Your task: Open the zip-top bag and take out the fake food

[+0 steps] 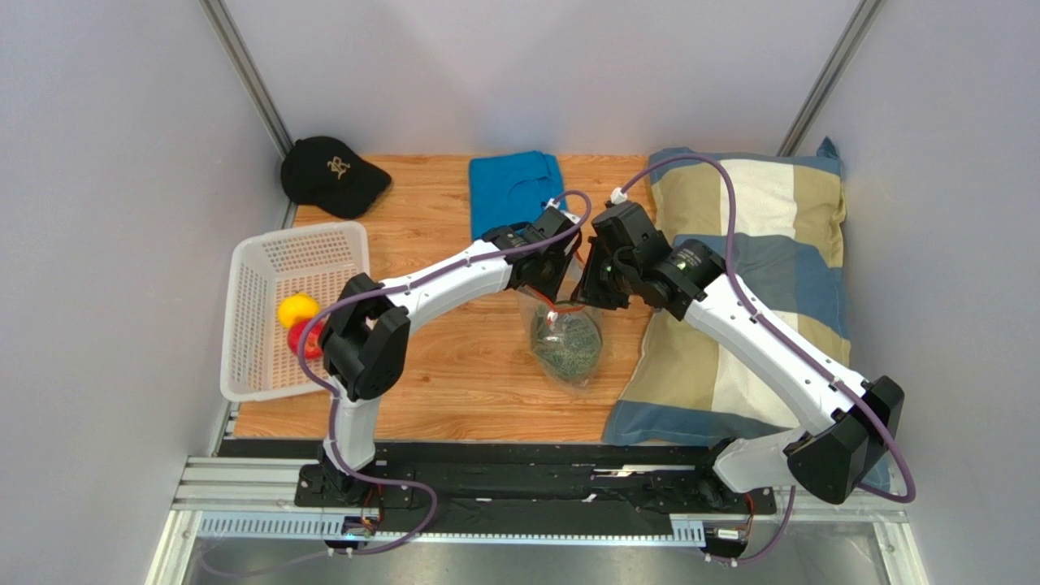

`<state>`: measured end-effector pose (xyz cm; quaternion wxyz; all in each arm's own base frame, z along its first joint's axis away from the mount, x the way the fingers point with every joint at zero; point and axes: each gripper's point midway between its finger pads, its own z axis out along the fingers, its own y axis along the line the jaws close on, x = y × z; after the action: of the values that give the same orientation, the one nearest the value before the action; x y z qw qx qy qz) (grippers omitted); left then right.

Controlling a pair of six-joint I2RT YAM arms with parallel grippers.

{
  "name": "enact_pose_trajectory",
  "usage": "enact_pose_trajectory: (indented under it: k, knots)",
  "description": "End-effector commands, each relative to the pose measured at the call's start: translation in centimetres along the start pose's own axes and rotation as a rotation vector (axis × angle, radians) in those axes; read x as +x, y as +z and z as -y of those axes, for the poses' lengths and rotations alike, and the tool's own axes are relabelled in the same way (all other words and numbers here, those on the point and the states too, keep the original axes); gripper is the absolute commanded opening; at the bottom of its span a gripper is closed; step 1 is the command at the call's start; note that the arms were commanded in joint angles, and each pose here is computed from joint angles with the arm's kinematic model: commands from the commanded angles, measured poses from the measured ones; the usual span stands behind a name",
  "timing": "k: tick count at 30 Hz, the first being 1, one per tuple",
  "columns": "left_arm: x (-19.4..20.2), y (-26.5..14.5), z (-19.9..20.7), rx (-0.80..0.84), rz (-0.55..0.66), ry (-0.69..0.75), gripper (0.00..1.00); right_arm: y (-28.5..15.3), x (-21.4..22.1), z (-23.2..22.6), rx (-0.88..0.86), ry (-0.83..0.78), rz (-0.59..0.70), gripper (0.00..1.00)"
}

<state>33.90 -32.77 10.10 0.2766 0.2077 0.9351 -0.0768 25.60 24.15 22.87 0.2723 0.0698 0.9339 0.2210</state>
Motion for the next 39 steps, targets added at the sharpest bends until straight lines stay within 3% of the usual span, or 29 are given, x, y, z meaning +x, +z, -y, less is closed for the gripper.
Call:
enact_pose_trajectory:
  k: [1, 8, 16, 25, 27, 29, 33, 39]
  knots:
    - [-2.5, 0.9, -0.6, -0.049, 0.081, -0.03, 0.41, -1.5, -1.1, -1.9, -0.086, -0.004, 0.046, 0.0]
    - [-3.8, 2.7, 0.7, 0.005, 0.17, -0.09, 0.35, -1.3, -1.0, -1.9, -0.084, -0.004, 0.035, 0.0]
    - [-4.0, 4.2, 0.8, -0.014, 0.181, -0.156, 0.35, -1.0, -0.4, -1.8, -0.079, -0.011, 0.006, 0.0]
    - [-5.4, 4.6, 0.5, -0.034, 0.231, -0.147, 0.1, -1.0, -0.2, -1.4, -0.054, -0.015, -0.005, 0.0]
    - [-5.7, 3.9, 0.6, -0.023, 0.231, -0.125, 0.0, -1.2, -0.6, -1.2, -0.045, -0.017, 0.014, 0.0]
    - [-5.2, 3.3, 0.8, 0.0, 0.218, -0.11, 0.0, -1.0, -1.2, -0.7, -0.017, -0.011, 0.046, 0.0]
    - [-4.3, -0.5, 4.1, 0.24, 0.218, -0.071, 0.0, -0.8, -2.7, 0.0, 0.012, 0.03, 0.089, 0.0]
    - [-1.0, -4.4, 4.0, 0.309, 0.211, -0.056, 0.0, -1.0, -4.2, -0.1, -0.01, 0.041, 0.131, 0.0]
